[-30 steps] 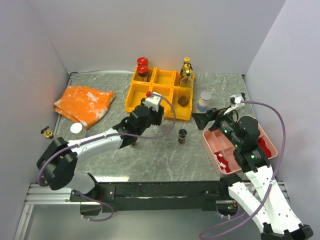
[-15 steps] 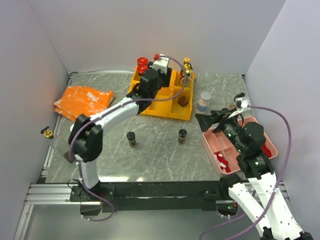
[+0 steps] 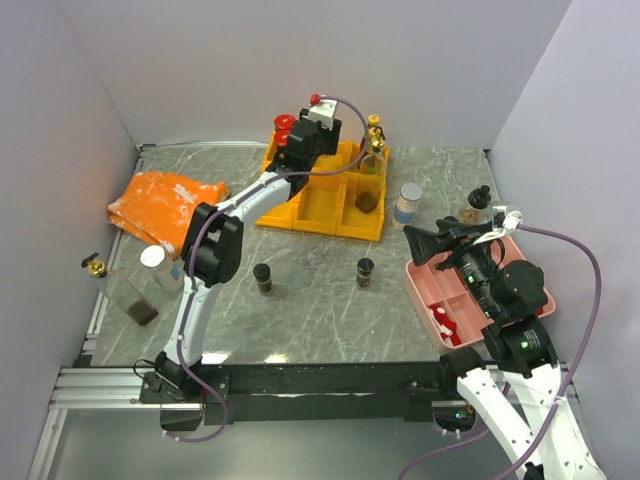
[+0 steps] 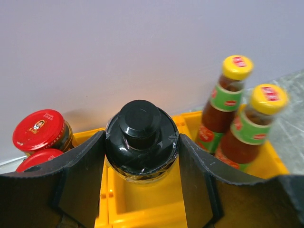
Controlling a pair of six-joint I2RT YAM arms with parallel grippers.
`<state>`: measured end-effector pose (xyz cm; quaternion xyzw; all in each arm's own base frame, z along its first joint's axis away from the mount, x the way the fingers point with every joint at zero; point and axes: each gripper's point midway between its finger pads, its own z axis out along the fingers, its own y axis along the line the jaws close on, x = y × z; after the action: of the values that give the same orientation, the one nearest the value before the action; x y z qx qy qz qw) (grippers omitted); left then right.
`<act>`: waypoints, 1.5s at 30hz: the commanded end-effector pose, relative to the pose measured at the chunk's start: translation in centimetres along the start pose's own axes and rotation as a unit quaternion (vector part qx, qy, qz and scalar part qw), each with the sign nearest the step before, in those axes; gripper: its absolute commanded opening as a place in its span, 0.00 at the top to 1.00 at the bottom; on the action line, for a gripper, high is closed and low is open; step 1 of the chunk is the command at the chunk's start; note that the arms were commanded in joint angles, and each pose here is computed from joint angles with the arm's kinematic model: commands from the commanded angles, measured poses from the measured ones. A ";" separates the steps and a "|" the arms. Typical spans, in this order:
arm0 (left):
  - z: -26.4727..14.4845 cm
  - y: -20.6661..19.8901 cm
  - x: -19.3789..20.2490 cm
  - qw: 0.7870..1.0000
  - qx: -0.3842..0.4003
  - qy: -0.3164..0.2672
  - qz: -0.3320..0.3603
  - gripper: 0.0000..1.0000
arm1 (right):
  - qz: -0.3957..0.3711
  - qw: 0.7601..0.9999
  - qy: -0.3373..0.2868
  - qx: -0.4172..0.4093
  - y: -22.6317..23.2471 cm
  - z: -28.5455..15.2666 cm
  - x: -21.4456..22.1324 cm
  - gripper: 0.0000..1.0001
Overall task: Organize the condiment bottles
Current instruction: Place at the center of the board.
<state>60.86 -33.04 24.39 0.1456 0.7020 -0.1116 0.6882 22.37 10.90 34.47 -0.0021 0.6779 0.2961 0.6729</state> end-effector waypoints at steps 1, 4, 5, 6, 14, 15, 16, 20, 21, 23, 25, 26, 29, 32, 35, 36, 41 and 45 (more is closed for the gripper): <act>1.2 1.0 -7.5 0.992 0.009 -0.122 -0.016 0.99 | -0.005 0.999 -0.036 0.004 0.4 -0.5 -2.3 0.00; 2.3 1.1 -6.9 0.990 0.018 -0.136 -0.019 0.99 | -0.007 0.999 -0.035 0.003 0.5 -0.6 -2.5 0.00; 2.6 1.2 -6.5 0.991 0.021 -0.134 -0.019 0.99 | -0.007 0.999 -0.034 0.003 0.5 -0.6 -2.4 0.00; 3.2 1.1 -5.9 0.990 0.023 -0.135 -0.019 0.99 | -0.007 0.999 -0.036 0.005 0.5 -0.6 -2.5 0.00; 5.2 1.8 -2.5 0.989 0.019 -0.138 -0.039 0.99 | -0.010 0.999 -0.039 0.010 0.4 -0.5 -2.8 0.00; 5.3 1.9 -2.9 0.988 0.017 -0.145 -0.041 0.99 | -0.011 0.999 -0.038 0.010 0.4 -0.5 -2.8 0.00; 5.4 2.0 -2.7 0.988 0.019 -0.148 -0.043 0.99 | -0.012 0.999 -0.037 0.011 0.3 -0.5 -2.8 0.00; 5.8 2.5 -1.6 0.984 0.026 -0.165 -0.060 0.99 | -0.016 0.999 -0.036 0.018 0.2 -0.5 -3.0 0.00; 6.0 2.5 -2.2 0.982 0.028 -0.174 -0.061 0.99 | -0.018 0.999 -0.037 0.019 0.2 -0.5 -3.1 0.00; 6.5 2.3 -1.0 0.983 0.027 -0.170 -0.064 0.99 | -0.018 0.999 -0.038 0.020 0.1 -0.5 -3.2 0.00; 6.6 2.4 -1.1 0.981 0.029 -0.179 -0.065 0.99 | -0.022 0.999 -0.037 0.026 -0.2 -0.4 -3.0 0.00; 6.7 2.2 -0.6 0.982 0.030 -0.176 -0.065 0.99 | -0.022 0.998 -0.039 0.033 -0.5 -0.4 -3.0 0.00; 6.7 2.2 -0.4 0.981 0.030 -0.180 -0.062 0.93 | -0.023 0.998 -0.037 0.036 -0.6 -0.2 -3.0 0.00; 6.8 2.3 -0.2 0.981 0.030 -0.184 -0.058 0.69 | -0.024 0.998 -0.039 0.033 -0.5 -0.2 -3.1 0.00; 6.6 2.1 -0.1 0.980 0.033 -0.188 -0.058 0.42 | -0.025 0.998 -0.040 0.034 -0.6 -0.1 -3.1 0.00; 6.6 2.0 -0.1 0.980 0.035 -0.188 -0.057 0.36 | -0.026 0.998 -0.041 0.035 -0.6 -0.1 -3.1 0.00; 5.7 1.8 -1.3 0.979 0.044 -0.191 -0.062 0.18 | -0.026 0.998 -0.039 0.032 -0.4 -0.3 -3.2 0.00; 3.6 2.2 -4.2 0.975 0.042 -0.207 -0.070 0.09 | -0.026 0.999 -0.032 0.025 -0.1 -0.4 -3.1 0.00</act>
<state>67.66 -33.24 18.28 0.1149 0.6211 -0.1852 0.7528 22.98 9.31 34.90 0.0181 0.6810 0.2542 0.6866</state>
